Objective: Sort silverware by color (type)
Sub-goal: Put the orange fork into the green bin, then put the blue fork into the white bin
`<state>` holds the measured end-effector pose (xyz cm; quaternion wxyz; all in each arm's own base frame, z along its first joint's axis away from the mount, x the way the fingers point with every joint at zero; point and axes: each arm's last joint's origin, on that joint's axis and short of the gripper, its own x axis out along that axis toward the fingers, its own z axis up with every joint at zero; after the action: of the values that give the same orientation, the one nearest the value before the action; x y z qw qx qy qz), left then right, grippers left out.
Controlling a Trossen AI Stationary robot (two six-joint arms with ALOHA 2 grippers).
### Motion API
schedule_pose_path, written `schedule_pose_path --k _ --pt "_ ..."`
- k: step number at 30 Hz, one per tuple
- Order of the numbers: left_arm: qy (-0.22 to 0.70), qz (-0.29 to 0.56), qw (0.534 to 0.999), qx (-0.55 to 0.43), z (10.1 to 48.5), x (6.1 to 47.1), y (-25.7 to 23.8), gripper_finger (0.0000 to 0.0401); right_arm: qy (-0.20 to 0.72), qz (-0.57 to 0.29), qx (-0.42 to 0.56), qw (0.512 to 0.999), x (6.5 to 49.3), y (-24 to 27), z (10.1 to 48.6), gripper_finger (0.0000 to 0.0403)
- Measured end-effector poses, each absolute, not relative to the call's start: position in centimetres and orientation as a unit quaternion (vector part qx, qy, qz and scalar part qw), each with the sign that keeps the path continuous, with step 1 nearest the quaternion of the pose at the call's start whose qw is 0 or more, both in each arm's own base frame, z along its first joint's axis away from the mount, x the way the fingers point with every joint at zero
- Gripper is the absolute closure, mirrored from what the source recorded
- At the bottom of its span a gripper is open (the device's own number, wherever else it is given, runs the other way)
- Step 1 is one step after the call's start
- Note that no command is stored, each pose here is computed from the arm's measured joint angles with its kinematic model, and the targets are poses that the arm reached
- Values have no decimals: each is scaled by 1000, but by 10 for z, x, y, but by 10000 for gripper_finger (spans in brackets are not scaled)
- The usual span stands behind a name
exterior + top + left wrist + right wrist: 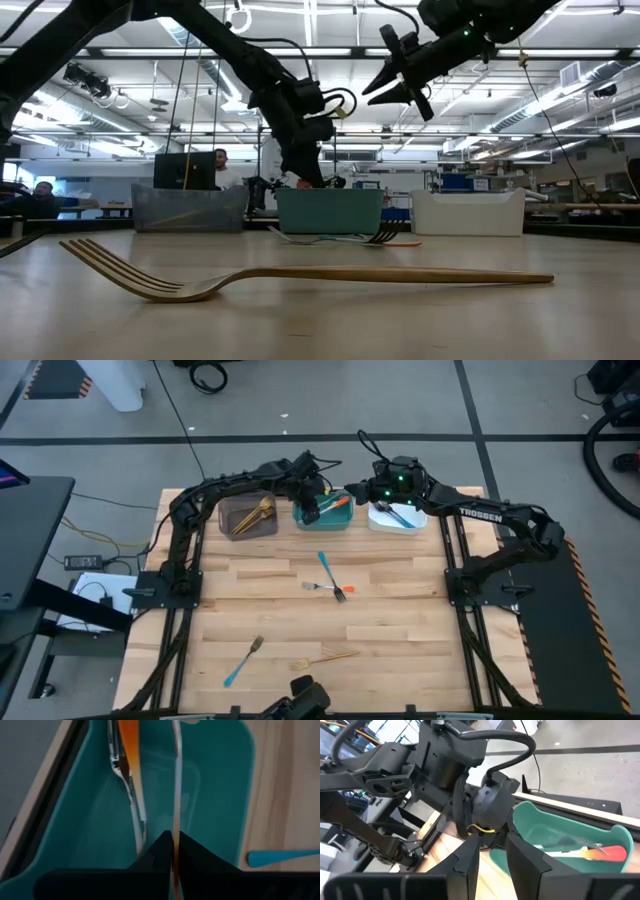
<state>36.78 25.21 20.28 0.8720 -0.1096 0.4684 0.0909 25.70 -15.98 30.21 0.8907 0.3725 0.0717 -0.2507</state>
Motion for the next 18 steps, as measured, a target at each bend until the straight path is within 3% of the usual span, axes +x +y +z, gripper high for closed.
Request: schedule_pose_path --k 9,18 --pt "484 102 857 -143 201 362 252 318 88 -236 375 892 261 -151 300 300" --pt "536 82 820 -181 237 336 231 319 136 -203 379 893 273 -127 292 300"
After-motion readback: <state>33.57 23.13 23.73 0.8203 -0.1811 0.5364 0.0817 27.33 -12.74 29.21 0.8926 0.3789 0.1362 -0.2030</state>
